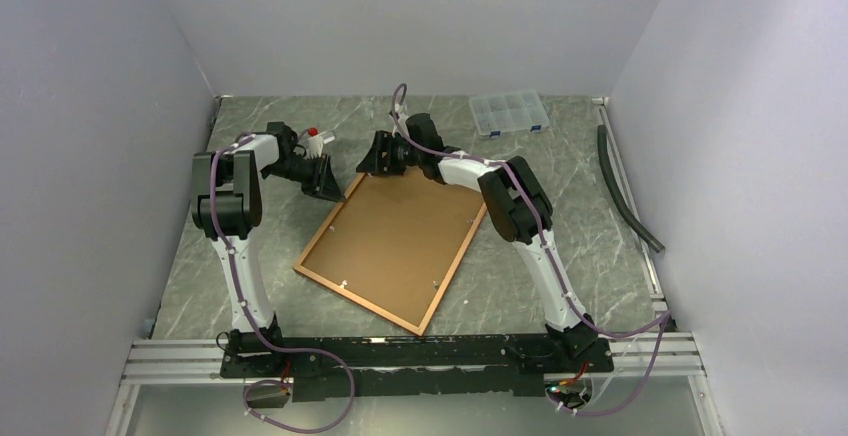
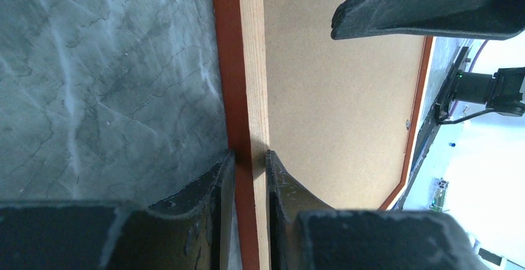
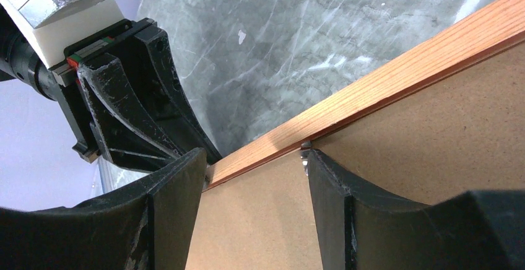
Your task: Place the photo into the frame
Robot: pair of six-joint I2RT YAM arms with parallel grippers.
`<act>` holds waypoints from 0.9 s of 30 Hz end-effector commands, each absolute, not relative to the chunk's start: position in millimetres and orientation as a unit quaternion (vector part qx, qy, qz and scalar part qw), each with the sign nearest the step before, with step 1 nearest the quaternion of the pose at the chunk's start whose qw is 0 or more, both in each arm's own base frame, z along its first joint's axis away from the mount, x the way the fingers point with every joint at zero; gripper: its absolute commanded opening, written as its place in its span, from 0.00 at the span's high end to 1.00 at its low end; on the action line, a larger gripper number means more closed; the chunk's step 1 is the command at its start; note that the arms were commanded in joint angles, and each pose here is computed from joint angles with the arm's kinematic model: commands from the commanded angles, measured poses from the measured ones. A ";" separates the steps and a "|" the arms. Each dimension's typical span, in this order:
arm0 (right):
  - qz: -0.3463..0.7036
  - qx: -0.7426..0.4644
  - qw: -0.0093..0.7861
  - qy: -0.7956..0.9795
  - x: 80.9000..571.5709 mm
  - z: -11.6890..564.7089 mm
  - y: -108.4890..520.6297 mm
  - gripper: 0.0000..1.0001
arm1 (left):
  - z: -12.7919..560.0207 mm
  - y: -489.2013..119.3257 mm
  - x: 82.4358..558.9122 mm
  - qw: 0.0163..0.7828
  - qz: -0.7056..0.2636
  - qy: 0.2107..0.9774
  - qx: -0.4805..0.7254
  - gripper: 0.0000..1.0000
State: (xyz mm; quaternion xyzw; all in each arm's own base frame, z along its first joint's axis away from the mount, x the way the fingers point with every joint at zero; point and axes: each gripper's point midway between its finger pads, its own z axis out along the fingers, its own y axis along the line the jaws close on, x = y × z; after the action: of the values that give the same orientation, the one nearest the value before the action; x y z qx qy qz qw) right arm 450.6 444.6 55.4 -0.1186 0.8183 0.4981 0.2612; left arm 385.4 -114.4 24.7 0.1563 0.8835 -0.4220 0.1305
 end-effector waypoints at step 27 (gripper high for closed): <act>0.241 0.054 0.319 0.915 342.4 75.6 205.8 0.18 | 20.5 -39.6 359.8 0.120 -0.293 0.931 0.181 0.68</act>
State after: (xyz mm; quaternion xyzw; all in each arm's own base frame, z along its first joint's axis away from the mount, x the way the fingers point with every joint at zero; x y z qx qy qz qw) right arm 378.7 262.9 133.8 -0.0189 0.8712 0.3333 0.3600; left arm 368.7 -51.4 26.5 0.1464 0.9212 -0.3416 0.1149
